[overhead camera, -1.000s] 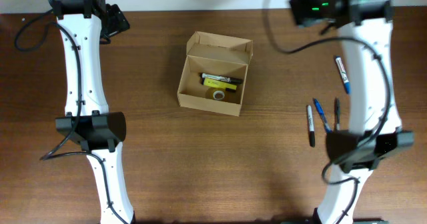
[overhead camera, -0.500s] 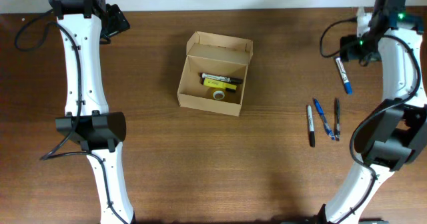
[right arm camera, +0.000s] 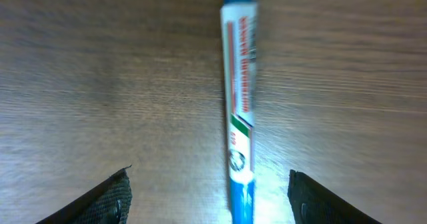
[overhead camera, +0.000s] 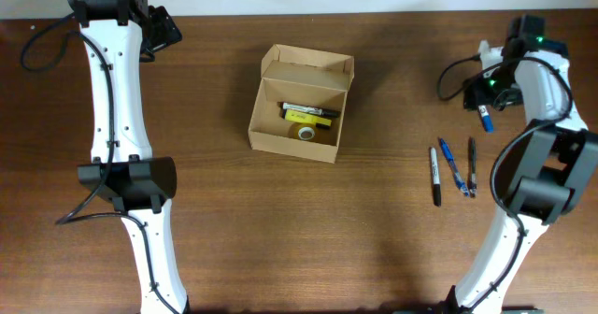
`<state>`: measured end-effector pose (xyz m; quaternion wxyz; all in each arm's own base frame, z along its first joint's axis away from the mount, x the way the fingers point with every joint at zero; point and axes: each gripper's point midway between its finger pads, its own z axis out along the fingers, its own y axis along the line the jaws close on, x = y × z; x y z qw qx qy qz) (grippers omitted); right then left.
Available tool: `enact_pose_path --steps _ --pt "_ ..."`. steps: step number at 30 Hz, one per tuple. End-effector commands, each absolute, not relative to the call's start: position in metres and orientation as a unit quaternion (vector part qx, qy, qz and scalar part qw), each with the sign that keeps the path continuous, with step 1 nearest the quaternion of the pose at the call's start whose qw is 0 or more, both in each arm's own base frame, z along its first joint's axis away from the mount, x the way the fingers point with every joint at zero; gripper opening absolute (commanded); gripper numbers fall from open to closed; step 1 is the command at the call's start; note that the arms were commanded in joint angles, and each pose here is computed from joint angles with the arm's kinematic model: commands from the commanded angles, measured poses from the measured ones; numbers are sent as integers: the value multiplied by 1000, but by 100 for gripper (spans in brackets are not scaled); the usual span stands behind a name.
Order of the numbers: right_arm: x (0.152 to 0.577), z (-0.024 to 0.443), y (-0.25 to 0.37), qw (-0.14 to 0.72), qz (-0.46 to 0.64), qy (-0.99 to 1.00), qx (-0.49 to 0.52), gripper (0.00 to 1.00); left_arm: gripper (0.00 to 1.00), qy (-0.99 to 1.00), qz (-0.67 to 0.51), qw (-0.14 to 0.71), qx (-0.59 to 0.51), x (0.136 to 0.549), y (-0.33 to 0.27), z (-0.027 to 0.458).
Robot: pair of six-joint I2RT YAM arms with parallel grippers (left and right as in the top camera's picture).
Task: Pack container
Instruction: 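Move the right gripper to the blue-capped whiteboard marker and grasp it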
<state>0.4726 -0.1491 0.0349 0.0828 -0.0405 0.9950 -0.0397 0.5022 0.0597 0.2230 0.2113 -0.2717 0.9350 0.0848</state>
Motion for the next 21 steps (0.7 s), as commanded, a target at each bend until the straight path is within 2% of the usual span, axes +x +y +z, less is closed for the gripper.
enact_pose_path --steps 1,21 --pt "468 13 -149 63 -29 996 -53 75 100 935 92 210 -271 503 64 221" --pt "470 6 -149 62 -29 996 -53 71 100 935 92 210 -271 503 64 221"
